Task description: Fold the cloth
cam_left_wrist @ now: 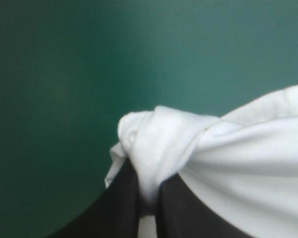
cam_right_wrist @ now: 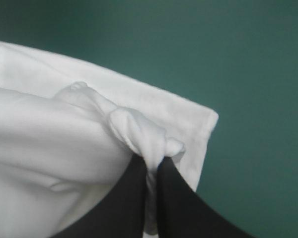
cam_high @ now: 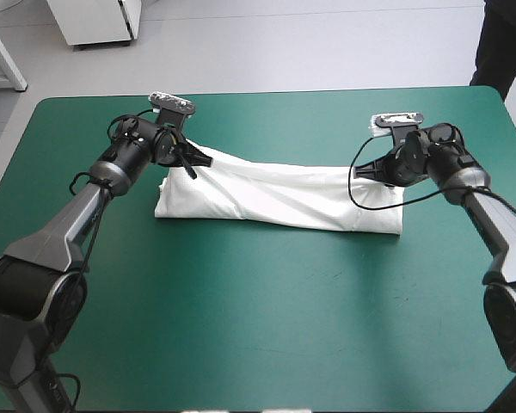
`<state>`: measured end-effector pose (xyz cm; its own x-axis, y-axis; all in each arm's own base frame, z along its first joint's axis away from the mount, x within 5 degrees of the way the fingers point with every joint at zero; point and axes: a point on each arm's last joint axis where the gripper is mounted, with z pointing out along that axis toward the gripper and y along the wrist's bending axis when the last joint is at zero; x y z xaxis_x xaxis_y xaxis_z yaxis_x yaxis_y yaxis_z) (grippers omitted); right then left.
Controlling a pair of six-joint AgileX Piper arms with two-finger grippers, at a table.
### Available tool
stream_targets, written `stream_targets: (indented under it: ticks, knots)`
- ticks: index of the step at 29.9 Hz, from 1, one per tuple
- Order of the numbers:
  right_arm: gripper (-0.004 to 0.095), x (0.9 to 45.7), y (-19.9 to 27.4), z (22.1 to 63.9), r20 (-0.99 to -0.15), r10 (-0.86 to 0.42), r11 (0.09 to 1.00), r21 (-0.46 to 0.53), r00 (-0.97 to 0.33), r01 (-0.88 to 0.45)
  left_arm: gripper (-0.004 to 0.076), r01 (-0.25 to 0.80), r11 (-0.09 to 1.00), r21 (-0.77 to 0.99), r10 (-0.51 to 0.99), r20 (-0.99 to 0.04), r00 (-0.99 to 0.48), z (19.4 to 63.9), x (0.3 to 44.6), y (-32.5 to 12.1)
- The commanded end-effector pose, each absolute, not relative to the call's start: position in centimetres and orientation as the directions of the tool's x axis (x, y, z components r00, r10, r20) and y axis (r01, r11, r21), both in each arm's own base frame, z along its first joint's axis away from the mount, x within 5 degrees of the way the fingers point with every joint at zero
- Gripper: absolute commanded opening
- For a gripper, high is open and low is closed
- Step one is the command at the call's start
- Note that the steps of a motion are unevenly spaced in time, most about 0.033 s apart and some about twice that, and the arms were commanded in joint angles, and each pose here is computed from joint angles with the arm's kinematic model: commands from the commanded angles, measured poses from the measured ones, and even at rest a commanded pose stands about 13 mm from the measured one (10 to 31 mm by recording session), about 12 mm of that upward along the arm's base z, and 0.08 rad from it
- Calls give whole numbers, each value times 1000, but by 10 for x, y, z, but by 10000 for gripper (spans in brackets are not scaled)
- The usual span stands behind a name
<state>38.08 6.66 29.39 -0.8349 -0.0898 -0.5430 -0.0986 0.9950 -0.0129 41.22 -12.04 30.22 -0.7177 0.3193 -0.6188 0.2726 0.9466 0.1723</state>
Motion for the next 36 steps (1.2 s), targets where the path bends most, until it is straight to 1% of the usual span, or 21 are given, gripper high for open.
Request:
stream_targets:
  ticks: [1, 4, 7, 12, 16, 18, 20, 22, 27, 28, 29, 30, 31, 36]
  knots:
    - [-19, 402, 69, 323, -666, -76, 995, 2, -742, -104, -9, 250, 952, 174, 298, -704, -644, 326, 426, -123]
    - [-19, 420, 73, 320, -667, -66, 995, 15, -742, -102, -9, 254, 951, 177, 305, -680, -667, 311, 436, -126]
    - [-19, 433, 76, 307, -637, -56, 994, 34, -769, -101, -9, 258, 953, 158, 296, -664, -687, 299, 440, -129]
    - [-19, 440, 79, 286, -588, -54, 995, 40, -807, -97, -9, 256, 957, 140, 282, -663, -694, 289, 446, -129]
    - [-18, 441, 79, 278, -561, -58, 995, 37, -826, -95, -8, 245, 960, 136, 273, -657, -703, 282, 451, -124]
    - [-11, 441, 78, 276, -552, -63, 995, 30, -831, -95, 8, 239, 963, 121, 260, -640, -723, 278, 451, -121]
    - [21, 441, 78, 276, -553, -63, 995, 30, -831, -95, 44, 253, 961, 113, 268, -613, -743, 274, 451, -118]
    - [92, 441, 78, 277, -556, -62, 995, 31, -829, -95, 106, 262, 962, 80, 258, -588, -767, 270, 449, -117]
    - [310, 439, 79, 278, -542, -50, 995, 50, -839, -91, 329, 279, 960, 4, 245, -491, -836, 256, 444, -117]
    - [333, 438, 79, 279, -538, -50, 995, 50, -842, -91, 372, 281, 960, 3, 248, -476, -844, 255, 443, -117]
    - [340, 438, 80, 281, -535, -45, 994, 57, -843, -90, 400, 281, 960, 2, 249, -470, -847, 256, 442, -117]
    - [339, 437, 79, 283, -535, -45, 994, 57, -844, -90, 421, 281, 960, 3, 248, -473, -845, 259, 441, -116]
    - [339, 435, 79, 288, -543, -44, 994, 58, -839, -90, 426, 281, 960, 3, 248, -478, -842, 263, 440, -116]
    - [339, 424, 77, 312, -575, -56, 994, 47, -816, -102, 424, 303, 953, 24, 272, -513, -814, 291, 436, -114]
